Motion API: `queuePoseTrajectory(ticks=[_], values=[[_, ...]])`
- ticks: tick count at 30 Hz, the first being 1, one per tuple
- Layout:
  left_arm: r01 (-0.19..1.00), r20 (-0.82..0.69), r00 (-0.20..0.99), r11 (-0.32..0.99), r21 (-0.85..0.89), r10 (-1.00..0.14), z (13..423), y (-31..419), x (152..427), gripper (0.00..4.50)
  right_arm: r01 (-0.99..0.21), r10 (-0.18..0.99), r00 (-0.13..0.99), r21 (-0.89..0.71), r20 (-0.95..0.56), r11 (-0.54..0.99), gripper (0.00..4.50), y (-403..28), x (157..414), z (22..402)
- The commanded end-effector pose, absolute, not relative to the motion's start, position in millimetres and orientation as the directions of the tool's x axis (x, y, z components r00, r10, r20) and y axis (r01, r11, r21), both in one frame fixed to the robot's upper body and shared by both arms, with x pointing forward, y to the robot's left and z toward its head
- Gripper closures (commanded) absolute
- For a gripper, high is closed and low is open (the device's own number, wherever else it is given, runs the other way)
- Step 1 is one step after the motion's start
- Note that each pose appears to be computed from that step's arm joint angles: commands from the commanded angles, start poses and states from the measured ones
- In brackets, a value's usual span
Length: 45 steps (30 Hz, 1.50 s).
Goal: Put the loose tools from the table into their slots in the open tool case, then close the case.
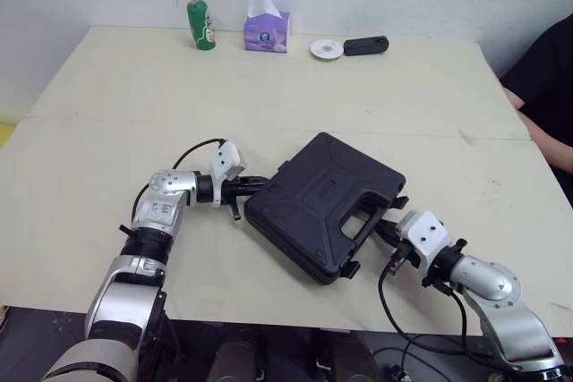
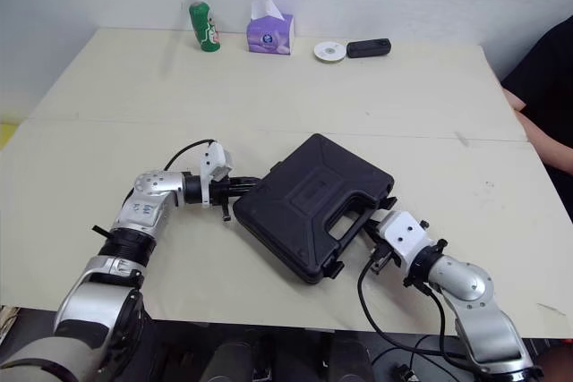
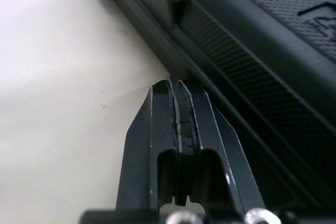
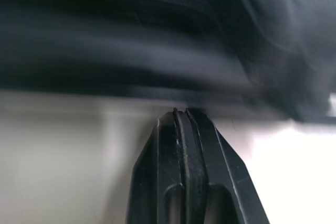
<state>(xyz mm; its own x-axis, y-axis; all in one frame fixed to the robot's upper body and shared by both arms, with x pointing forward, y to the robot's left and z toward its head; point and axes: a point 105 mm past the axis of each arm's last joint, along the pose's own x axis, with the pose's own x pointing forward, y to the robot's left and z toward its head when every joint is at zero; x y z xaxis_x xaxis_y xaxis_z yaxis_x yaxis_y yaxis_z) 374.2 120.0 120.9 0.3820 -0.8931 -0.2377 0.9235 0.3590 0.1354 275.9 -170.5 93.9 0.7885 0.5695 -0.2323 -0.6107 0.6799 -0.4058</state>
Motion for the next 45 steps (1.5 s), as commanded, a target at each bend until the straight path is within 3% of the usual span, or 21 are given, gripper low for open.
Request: queuePoseTrajectory(ticks=[1,17,26,31,37,45], values=[[0.915,-0.192,0.393,0.362,0.178,-0.899,138,122,372,4.49,-0.614,0.616,0.773,-0.424,-0.152,0.665,4.46,-155,274,116],[0.897,-0.174,0.431,0.4,0.188,-0.885,148,130,369,4.49,-0.729,0.726,0.662,-0.388,-0.187,0.564,4.46,-116,263,117],[0.849,-0.183,0.521,0.483,0.215,-0.834,155,167,370,4.49,-0.692,0.644,0.716,-0.398,-0.269,0.603,4.46,-154,256,105],[0.873,-0.054,0.451,0.427,0.235,-0.891,197,167,355,4.49,-0.634,0.583,0.771,-0.388,-0.256,0.669,4.46,-186,246,107],[0.9,-0.024,0.352,0.332,0.283,-0.936,232,120,345,4.49,-0.545,0.505,0.838,-0.339,-0.207,0.767,4.46,-217,241,107],[0.944,-0.068,0.189,0.161,0.289,-0.98,236,34,340,4.49,-0.473,0.459,0.88,-0.317,-0.122,0.822,4.46,-222,256,118]])
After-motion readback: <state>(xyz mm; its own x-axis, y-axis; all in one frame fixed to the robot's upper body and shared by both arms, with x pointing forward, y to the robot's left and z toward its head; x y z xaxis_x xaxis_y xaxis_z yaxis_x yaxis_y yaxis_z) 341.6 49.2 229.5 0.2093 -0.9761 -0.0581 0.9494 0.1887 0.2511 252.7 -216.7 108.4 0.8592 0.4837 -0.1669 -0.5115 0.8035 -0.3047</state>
